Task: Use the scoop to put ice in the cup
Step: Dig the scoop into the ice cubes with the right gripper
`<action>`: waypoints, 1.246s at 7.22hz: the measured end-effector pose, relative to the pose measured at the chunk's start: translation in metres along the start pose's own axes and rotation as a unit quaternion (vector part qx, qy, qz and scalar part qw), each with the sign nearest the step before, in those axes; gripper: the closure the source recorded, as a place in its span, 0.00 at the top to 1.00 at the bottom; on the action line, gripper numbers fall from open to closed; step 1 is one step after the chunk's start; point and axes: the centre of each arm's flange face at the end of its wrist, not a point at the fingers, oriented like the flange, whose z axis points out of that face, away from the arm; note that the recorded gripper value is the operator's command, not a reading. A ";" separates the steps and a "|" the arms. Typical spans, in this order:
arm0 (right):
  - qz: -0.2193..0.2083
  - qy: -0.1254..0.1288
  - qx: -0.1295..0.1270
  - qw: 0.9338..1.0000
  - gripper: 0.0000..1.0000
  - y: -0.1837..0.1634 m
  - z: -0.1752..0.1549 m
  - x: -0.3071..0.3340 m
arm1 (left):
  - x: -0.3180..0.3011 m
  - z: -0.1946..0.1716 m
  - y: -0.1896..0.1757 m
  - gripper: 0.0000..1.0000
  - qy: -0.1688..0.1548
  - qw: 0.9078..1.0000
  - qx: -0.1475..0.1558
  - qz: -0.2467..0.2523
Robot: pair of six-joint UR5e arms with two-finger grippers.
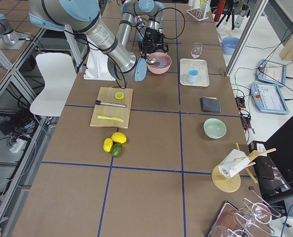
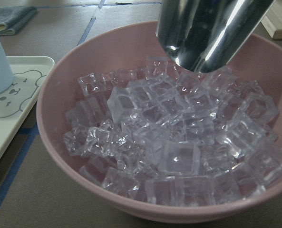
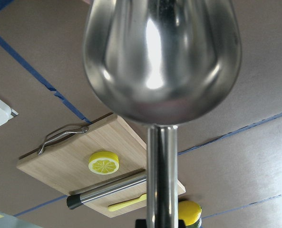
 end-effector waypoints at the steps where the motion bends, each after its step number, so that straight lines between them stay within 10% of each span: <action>1: -0.005 0.001 -0.003 1.000 0.00 -0.004 0.000 -0.001 | 0.000 0.000 0.000 1.00 0.000 1.000 0.000 0.000; 9: -0.018 0.004 0.033 0.999 0.00 -0.046 0.011 -0.003 | 0.000 0.000 -0.001 1.00 0.000 1.000 0.001 0.000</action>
